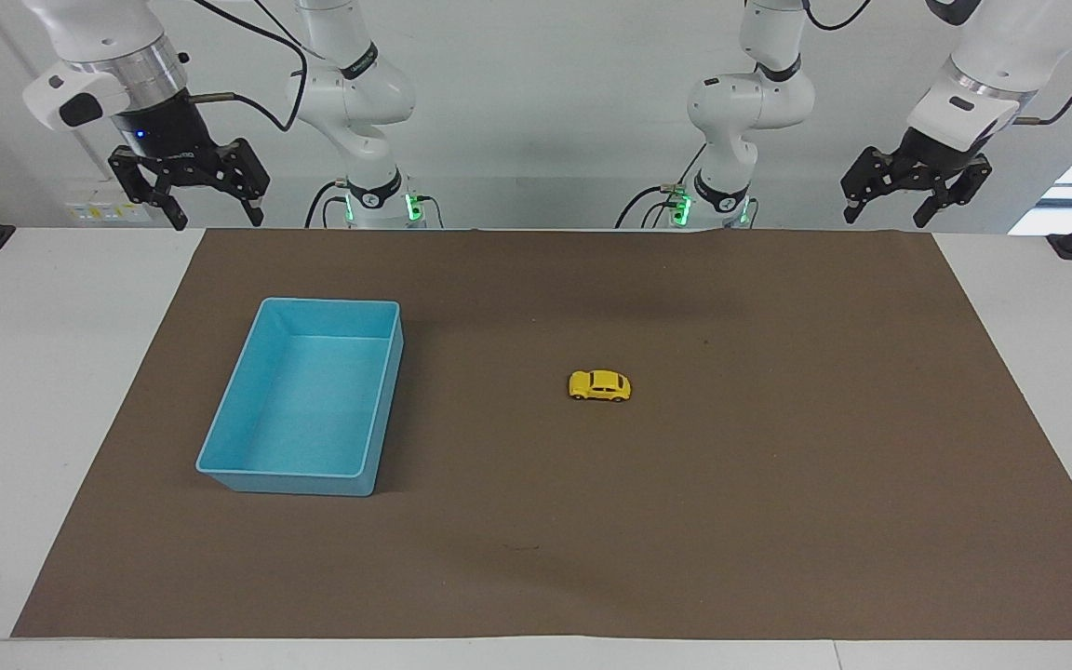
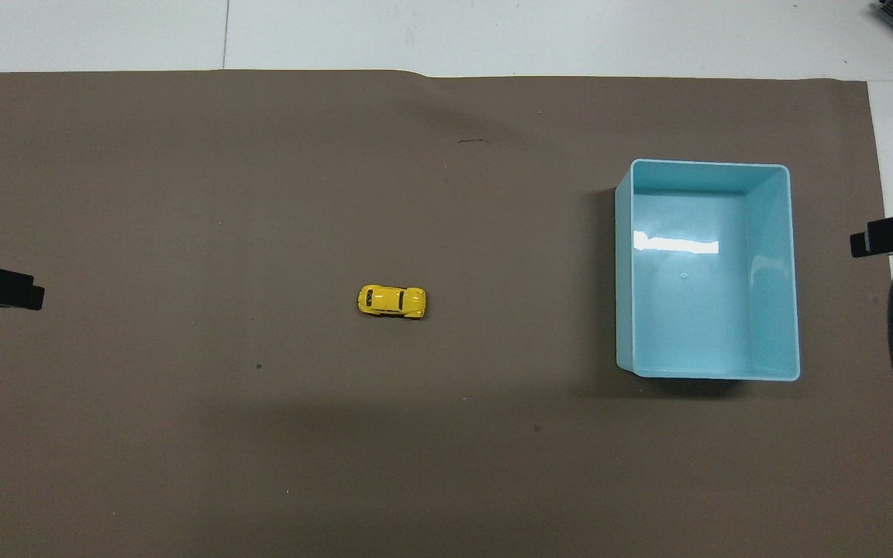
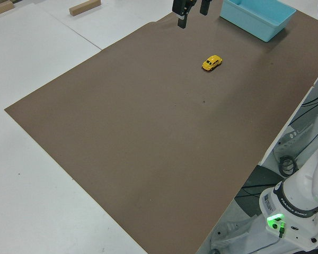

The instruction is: Wind up and store yellow beetle car

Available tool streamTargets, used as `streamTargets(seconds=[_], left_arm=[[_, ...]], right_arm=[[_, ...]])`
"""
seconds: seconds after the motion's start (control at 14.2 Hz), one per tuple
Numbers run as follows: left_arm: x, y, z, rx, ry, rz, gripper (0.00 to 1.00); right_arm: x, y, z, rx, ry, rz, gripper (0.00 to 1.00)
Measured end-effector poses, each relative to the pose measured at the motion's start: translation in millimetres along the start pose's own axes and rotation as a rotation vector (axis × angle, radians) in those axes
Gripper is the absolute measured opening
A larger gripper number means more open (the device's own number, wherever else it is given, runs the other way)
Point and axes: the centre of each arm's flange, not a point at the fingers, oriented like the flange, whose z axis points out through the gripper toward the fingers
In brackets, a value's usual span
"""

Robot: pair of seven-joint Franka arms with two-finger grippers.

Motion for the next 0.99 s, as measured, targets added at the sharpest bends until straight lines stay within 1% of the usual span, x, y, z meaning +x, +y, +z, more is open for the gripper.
streamTargets(seconds=[0.14, 0.42, 0.77, 0.99], left_arm=[[6.1, 3.7, 9.8, -0.001, 0.003, -0.048, 1.00], [23.8, 32.4, 41.8, -0.002, 0.003, -0.161, 1.00], [48.2, 54.1, 73.6, -0.009, 0.023, -0.285, 1.00], [59.6, 70.6, 89.3, -0.016, 0.037, -0.400, 1.00]], right_arm=[[0.0, 0.0, 0.0, 0.000, 0.000, 0.000, 1.00], [0.0, 0.0, 0.0, 0.000, 0.000, 0.000, 1.00], [0.0, 0.0, 0.0, 0.000, 0.000, 0.000, 1.00], [0.0, 0.0, 0.0, 0.000, 0.000, 0.000, 1.00]])
